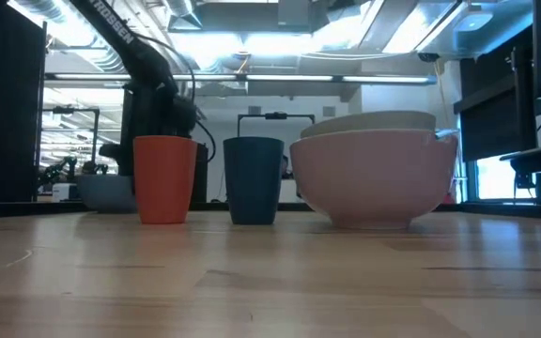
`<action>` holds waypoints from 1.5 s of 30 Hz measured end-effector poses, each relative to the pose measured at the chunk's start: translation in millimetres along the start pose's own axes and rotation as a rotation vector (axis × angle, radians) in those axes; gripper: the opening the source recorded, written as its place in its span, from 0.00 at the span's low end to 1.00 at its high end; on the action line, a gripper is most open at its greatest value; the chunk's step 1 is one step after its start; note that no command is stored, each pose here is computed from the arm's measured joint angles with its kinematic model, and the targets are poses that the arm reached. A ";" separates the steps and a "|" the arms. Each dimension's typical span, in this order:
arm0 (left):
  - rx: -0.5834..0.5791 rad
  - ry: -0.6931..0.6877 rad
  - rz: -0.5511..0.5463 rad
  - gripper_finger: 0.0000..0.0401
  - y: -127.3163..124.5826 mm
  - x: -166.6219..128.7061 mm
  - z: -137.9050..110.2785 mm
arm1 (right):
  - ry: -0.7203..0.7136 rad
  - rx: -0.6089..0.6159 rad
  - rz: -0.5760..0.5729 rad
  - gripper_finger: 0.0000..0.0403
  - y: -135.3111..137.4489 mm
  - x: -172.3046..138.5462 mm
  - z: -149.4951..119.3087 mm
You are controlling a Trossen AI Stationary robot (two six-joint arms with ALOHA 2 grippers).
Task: Nest bowls inside each other
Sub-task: Stack the blue bowl on the white bowl
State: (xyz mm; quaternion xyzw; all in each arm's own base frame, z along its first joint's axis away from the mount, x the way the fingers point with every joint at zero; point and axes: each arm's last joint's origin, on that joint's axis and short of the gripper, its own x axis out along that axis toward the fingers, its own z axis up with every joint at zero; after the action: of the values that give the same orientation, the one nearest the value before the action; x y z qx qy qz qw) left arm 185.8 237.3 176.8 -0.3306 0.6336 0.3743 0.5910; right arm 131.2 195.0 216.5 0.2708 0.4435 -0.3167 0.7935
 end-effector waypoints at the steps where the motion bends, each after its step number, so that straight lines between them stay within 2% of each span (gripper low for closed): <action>1: 0.008 -0.006 0.012 0.03 0.4 -0.7 0.4 | 0.000 0.000 0.000 0.59 0.0 0.0 0.0; 4: 0.065 -0.027 0.053 0.01 -5.9 -11.8 1.6 | 0.001 0.001 0.001 0.59 0.1 -0.1 0.0; 6: 0.141 -0.086 0.045 0.00 -19.5 -33.0 2.2 | 0.001 0.000 0.000 0.59 -0.2 -0.2 0.1; 9: 0.346 -0.199 0.011 0.00 -65.4 -70.5 2.6 | -0.006 -0.021 -0.007 0.59 -1.6 1.1 0.1; 12: 0.562 -0.310 -0.032 0.00 -113.8 -108.7 -9.2 | -0.013 -0.043 -0.014 0.59 -3.2 2.4 0.0; 16: 0.847 -0.456 -0.104 0.00 -172.0 -159.9 -43.7 | -0.023 -0.072 -0.024 0.59 -5.3 4.2 -0.1; 21: 1.187 -0.628 -0.211 0.00 -226.7 -218.3 -109.4 | -0.033 -0.109 -0.038 0.59 -8.3 6.6 -0.6; 24: 1.270 -0.623 -0.231 0.00 -263.1 -214.9 -131.7 | -0.037 -0.116 -0.049 0.59 -11.0 10.0 -1.6; 27: 1.321 -0.649 -0.245 0.00 -294.4 -210.3 -142.8 | -0.038 -0.118 -0.051 0.59 -12.9 13.3 -2.9; 33: 1.338 -0.640 -0.247 0.00 -343.5 -191.9 -130.5 | -0.023 -0.109 -0.040 0.59 -12.9 16.3 -5.0; 37: 1.337 -0.599 -0.219 0.00 -358.1 -177.5 -116.8 | -0.010 -0.103 -0.034 0.59 -12.0 16.3 -5.7; 45: 1.432 -0.502 -0.150 0.00 -369.2 -149.9 -115.1 | 0.004 -0.095 -0.026 0.59 -11.0 16.4 -6.4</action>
State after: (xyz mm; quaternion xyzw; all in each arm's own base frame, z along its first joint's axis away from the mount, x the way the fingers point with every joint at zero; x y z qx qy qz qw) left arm 458.5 -50.8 297.8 0.1864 0.5439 -0.1055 0.8113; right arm 126.3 188.1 197.6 0.2277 0.4629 -0.3051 0.8005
